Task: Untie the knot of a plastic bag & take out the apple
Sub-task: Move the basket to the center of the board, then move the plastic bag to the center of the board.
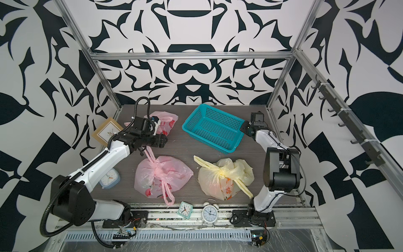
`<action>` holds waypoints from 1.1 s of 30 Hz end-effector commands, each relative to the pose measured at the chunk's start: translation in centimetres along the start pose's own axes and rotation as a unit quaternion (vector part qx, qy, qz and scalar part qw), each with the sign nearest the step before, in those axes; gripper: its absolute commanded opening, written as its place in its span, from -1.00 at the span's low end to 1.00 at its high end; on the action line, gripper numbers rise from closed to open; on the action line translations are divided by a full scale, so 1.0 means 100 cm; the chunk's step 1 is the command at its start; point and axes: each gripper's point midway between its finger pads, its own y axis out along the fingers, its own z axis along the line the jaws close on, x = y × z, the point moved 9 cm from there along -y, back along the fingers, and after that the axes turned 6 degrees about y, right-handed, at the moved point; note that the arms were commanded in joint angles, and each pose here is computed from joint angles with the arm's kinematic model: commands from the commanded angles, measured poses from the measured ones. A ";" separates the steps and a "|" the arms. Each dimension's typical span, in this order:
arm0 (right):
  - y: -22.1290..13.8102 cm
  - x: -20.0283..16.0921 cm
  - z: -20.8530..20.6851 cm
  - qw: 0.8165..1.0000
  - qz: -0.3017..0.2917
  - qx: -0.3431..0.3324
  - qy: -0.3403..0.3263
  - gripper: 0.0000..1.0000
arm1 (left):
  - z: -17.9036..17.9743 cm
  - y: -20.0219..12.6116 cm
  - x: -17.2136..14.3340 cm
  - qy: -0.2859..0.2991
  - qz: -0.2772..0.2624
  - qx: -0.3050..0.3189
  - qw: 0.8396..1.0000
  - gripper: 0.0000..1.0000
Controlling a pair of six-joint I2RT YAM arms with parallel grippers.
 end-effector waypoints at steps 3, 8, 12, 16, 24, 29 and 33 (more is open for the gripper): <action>-0.041 0.001 0.008 0.997 -0.017 0.020 -0.076 -0.39 | -0.003 -0.020 0.001 -0.002 -0.016 -0.001 1.000 0.58; -0.099 -0.038 0.076 0.956 0.028 0.187 -0.223 -0.33 | -0.005 -0.025 0.006 -0.012 -0.038 -0.016 0.999 0.58; -0.139 -0.121 0.138 0.869 0.112 0.277 -0.395 -0.29 | -0.007 -0.027 0.007 -0.021 -0.043 -0.022 0.999 0.58; -0.162 -0.205 0.169 0.789 0.187 0.341 -0.476 -0.30 | -0.008 -0.040 0.005 -0.027 -0.052 -0.025 0.998 0.59; -0.196 -0.299 0.189 0.708 0.183 0.365 -0.577 -0.30 | 0.000 -0.065 -0.008 -0.031 -0.060 0.026 0.997 0.63; -0.211 -0.324 0.202 0.685 0.175 0.397 -0.585 -0.30 | -0.001 -0.069 -0.016 -0.042 -0.058 0.025 0.997 0.63; -0.212 -0.339 0.212 0.679 0.170 0.391 -0.598 -0.28 | 0.000 -0.072 -0.019 -0.046 -0.058 0.027 0.997 0.65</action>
